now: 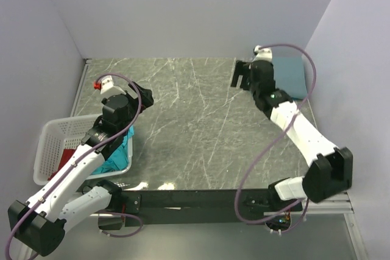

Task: Fold and stack the t-shirts
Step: Reset both grippers

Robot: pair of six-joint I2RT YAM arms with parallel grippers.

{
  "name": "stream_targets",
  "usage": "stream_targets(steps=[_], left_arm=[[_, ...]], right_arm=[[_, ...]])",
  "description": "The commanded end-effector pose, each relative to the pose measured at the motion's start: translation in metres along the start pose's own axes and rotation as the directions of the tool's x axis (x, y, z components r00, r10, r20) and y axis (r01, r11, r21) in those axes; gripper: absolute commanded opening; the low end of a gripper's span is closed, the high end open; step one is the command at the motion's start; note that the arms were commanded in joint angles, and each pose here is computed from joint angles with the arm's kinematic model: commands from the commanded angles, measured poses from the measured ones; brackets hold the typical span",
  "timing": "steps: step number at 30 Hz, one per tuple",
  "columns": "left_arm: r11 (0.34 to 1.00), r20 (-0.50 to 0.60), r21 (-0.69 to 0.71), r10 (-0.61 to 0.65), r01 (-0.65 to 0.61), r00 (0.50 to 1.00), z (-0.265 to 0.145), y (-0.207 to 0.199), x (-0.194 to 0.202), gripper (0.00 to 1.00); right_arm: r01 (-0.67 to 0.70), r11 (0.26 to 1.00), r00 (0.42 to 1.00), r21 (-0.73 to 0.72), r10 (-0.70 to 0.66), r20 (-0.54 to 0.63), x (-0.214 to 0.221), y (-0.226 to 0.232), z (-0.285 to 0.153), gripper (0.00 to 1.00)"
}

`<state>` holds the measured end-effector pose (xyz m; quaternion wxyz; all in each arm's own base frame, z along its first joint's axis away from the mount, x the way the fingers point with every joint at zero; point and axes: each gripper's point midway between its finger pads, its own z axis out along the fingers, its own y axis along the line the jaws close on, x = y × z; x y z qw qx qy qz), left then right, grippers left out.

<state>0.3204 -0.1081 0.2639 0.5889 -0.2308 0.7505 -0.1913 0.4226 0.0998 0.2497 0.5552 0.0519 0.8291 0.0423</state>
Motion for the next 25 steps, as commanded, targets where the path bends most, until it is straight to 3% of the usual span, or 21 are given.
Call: stream_targets(steps=[1,5,6,10,18,25], left_arm=[[0.999,-0.025,0.03,-0.028,0.028,0.999,-0.006,-0.002,0.006,0.99],[0.999,-0.054,0.033,-0.018,0.02,0.998,-0.007,0.001,0.016,0.98],[0.999,-0.056,0.031,-0.017,0.019,0.998,-0.007,0.002,0.017,0.98],[1.0,-0.048,0.012,-0.017,0.018,0.999,-0.008,0.007,0.016,0.99],[0.999,-0.048,0.008,-0.038,0.039,0.998,-0.012,0.012,0.019,0.99],[0.999,-0.049,0.017,-0.047,0.048,0.998,-0.015,0.011,0.017,0.98]], right_arm=[[-0.131,0.989,0.988,-0.066,0.135,0.07,-0.003,0.022,-0.038,0.91],[-0.22,0.955,0.969,-0.197,0.237,0.066,0.022,0.032,-0.081,0.91],[-0.228,0.954,0.971,-0.193,0.237,0.026,0.049,0.027,-0.081,0.91],[-0.265,0.938,0.962,-0.223,0.273,0.003,0.076,0.019,-0.1,0.92],[-0.294,0.928,0.947,-0.229,0.315,0.062,0.08,0.002,-0.121,0.93],[-0.299,0.935,0.949,-0.192,0.312,0.044,0.083,-0.001,-0.117,0.93]])
